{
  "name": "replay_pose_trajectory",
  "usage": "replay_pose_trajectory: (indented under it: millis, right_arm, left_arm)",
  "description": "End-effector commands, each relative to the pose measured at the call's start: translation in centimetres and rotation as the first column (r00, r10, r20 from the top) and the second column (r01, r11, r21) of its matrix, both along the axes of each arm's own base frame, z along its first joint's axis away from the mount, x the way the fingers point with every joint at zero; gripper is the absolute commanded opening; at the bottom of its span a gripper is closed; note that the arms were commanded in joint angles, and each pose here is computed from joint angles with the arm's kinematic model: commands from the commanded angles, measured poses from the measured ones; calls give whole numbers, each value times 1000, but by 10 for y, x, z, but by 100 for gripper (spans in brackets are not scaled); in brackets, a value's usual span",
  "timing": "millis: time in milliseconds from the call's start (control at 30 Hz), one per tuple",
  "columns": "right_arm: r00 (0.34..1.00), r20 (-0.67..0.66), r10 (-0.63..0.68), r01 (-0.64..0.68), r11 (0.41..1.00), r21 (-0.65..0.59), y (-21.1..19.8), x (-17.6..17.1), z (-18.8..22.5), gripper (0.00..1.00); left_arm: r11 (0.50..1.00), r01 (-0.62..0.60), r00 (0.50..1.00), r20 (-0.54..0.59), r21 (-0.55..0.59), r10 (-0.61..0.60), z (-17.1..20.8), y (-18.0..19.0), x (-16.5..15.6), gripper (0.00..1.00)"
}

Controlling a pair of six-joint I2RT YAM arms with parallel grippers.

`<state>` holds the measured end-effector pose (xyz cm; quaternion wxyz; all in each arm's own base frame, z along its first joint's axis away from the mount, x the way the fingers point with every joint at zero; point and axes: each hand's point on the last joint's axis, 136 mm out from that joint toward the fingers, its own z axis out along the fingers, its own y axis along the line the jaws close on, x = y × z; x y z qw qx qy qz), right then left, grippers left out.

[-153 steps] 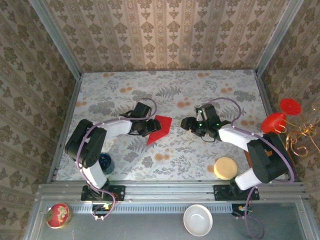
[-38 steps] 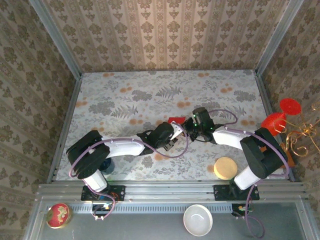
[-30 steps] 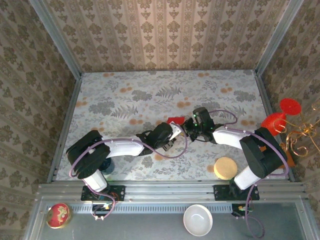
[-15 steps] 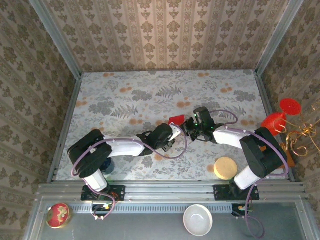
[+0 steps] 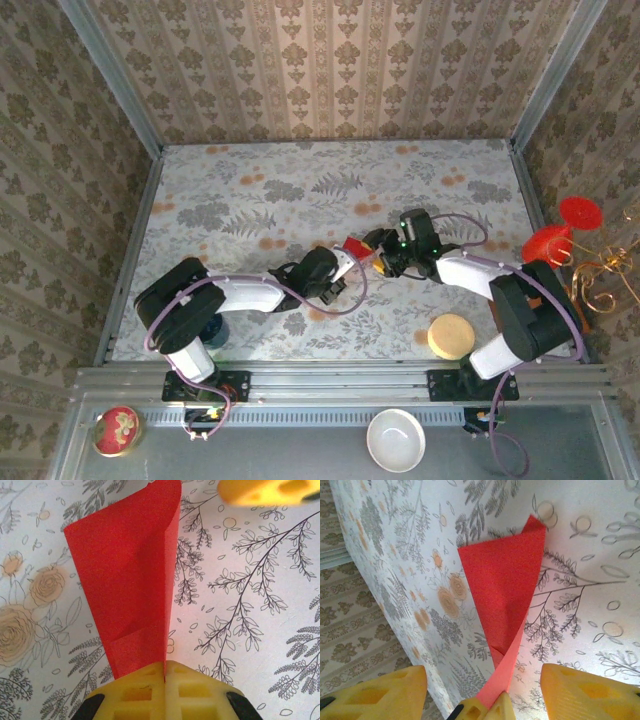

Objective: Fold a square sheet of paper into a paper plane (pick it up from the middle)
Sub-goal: Fold the wing for the fifth time at the center of the table.

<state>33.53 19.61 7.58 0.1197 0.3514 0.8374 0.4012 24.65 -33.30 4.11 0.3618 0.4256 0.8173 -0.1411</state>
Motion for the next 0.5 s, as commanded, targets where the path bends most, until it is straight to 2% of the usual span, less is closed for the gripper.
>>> replay_pose_trajectory:
  millis: [0,200,467]
  right_arm:
    - [999,35,19,-16,997,-79,-13,-2,1,64]
    - [999,47,10,-4,991,-131,-25,-8,-4,65]
    - [996,70,48,-36,985,-169,-28,-12,-6,65]
  left_arm:
    - [994,-27,997,-70,-110,19,7,-3,-3,4]
    - [972,-88,984,-173,-219,51,2,2,-7,4]
    - [941,-152,960,-272,-302,68,10,8,-4,2]
